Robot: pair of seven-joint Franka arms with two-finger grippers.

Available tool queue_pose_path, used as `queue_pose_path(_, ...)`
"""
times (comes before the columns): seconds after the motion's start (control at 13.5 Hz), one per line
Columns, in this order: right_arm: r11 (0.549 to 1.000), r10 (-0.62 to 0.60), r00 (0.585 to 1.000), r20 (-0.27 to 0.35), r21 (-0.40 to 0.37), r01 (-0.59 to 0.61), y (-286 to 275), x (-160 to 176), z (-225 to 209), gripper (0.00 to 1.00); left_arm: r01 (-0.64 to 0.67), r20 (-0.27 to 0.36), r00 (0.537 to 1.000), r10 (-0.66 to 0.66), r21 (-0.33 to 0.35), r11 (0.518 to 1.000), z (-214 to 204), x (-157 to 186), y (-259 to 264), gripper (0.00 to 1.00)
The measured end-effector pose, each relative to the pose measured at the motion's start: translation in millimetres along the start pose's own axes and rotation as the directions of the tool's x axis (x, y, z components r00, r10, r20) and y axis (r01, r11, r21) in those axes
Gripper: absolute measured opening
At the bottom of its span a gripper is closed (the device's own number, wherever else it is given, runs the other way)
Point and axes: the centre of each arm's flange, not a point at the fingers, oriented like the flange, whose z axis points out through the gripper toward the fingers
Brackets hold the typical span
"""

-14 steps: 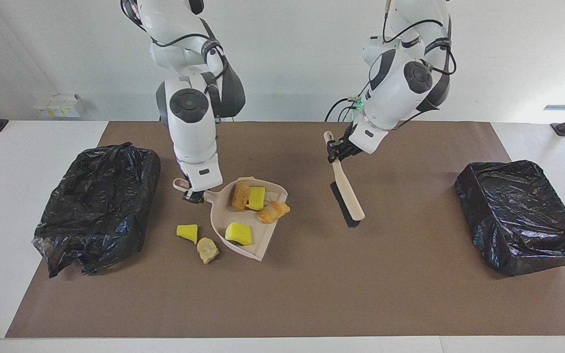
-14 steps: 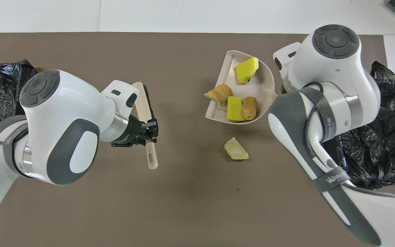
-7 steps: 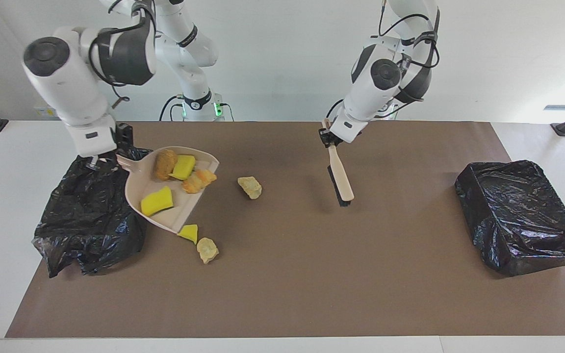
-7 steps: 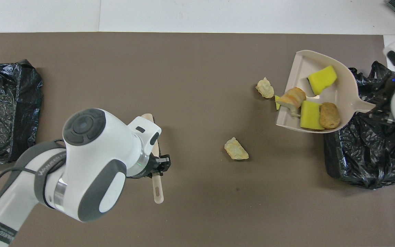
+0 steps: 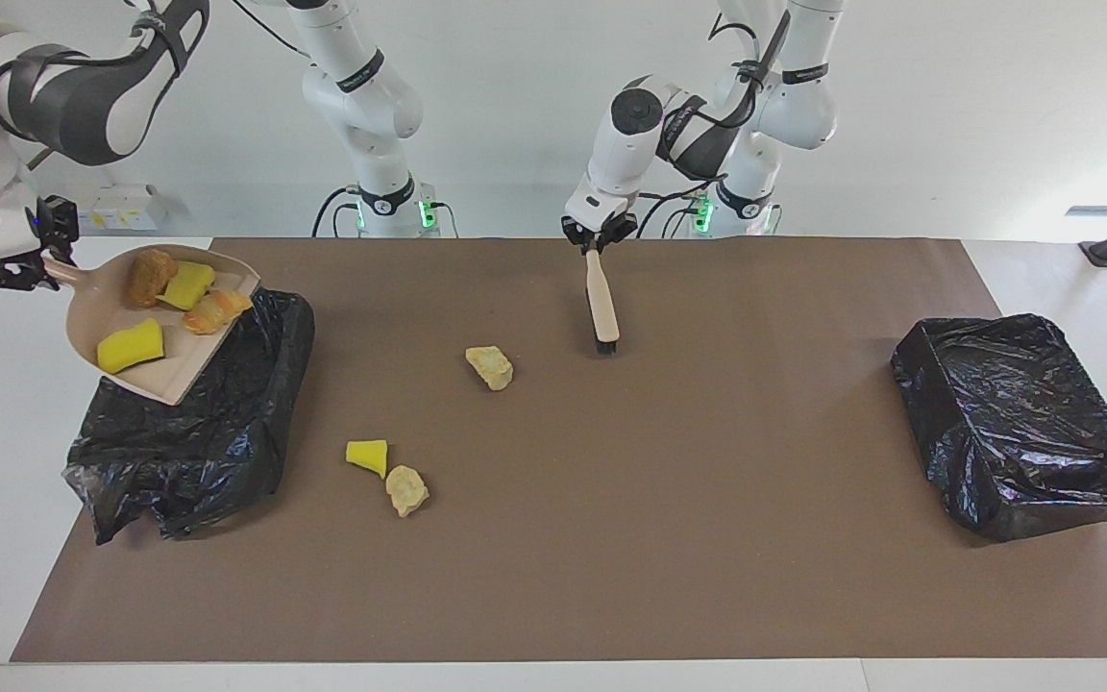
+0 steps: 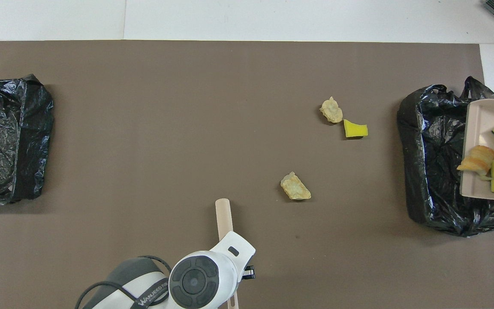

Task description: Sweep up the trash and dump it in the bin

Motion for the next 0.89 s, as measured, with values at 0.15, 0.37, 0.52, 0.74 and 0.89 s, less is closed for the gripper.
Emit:
queue_pose_path(0.15,0.996,-0.063,0.992,0.105,-0.053,0.069,12.4,17.5,12.7,0.32,0.000,-0.038,0.999,0.000,-0.011,1.000,21.5,-18.4,-5.9,0.26)
queue_pose_path(0.37,0.985,-0.110,0.973,0.203,-0.110,0.135,25.0,36.9,19.1,0.32,0.009,-0.059,0.998,-0.011,-0.024,1.000,29.4,-21.8,-10.0,0.33)
queue_pose_path(0.52,0.980,-0.132,0.965,0.225,-0.116,0.161,26.6,42.8,29.2,0.32,0.052,-0.061,0.997,-0.054,-0.041,0.998,16.8,-5.6,-14.0,0.56)
queue_pose_path(0.74,0.965,-0.181,0.937,0.300,-0.130,0.228,28.8,51.1,46.8,0.32,0.096,-0.028,0.995,-0.098,-0.058,0.994,-53.9,78.8,-46.1,0.95)
queue_pose_path(0.89,0.957,-0.200,0.921,0.335,-0.134,0.256,29.4,58.4,45.1,0.32,0.110,-0.039,0.993,-0.113,-0.078,0.991,-85.3,145.6,-86.7,1.00)
